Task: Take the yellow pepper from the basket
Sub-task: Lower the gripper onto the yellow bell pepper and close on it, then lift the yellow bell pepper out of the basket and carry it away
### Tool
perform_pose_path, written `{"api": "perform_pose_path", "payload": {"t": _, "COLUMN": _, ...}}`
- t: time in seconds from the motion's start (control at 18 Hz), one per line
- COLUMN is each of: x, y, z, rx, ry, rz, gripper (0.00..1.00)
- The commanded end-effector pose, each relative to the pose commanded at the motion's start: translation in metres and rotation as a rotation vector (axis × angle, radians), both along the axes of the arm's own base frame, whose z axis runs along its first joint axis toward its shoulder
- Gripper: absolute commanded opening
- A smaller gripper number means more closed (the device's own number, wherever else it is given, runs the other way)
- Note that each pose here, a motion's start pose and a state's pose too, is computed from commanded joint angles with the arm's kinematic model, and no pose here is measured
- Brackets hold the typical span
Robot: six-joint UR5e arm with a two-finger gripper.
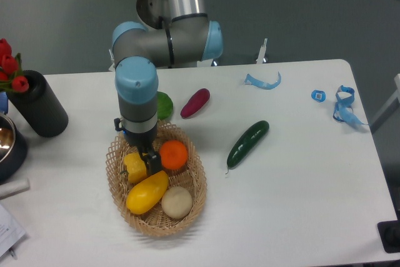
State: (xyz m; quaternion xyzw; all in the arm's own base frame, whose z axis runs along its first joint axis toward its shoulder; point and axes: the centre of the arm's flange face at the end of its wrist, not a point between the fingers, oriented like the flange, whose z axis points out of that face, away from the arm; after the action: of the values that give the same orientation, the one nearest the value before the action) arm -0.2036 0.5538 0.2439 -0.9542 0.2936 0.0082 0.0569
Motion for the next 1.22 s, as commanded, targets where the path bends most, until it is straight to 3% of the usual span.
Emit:
{"api": "perform_pose_path", "payload": {"t": 0.61, "x": 0.008, "y": 0.008, "z": -0.023, "rx": -0.042, "ry": -0.003, "rz": -0.002, "gripper": 0.99}}
{"api": "perform_pose_path", "payload": {"t": 0.67, "x": 0.007, "y": 0.009, "z": -0.022, "rx": -0.04, "ry": -0.002, "rz": -0.008, "gripper": 0.83}}
{"api": "perform_pose_path", "payload": {"t": 0.78, "x": 0.007, "y": 0.009, "z": -0.022, "rx": -0.038, "ry": 0.0, "rz": -0.009, "gripper": 0.33}}
{"api": "perform_pose_path", "payload": {"t": 0.83, "x": 0.007, "y": 0.009, "z": -0.023, "rx": -0.04, "ry": -0.001, "rz": 0.001, "gripper": 0.17}}
{"api": "perform_pose_path", "payload": {"t": 1.06, "x": -0.002, "y": 0.008, "z": -0.002, "rx": -0.012, "ry": 0.015, "rz": 0.022, "gripper": 0.12}}
{"api": "perform_pose_path", "payload": {"t": 1.22, "x": -0.023, "y": -0.014, "z": 0.042, "rx": 0.013, "ry": 0.015, "rz": 0.074, "gripper": 0.1}}
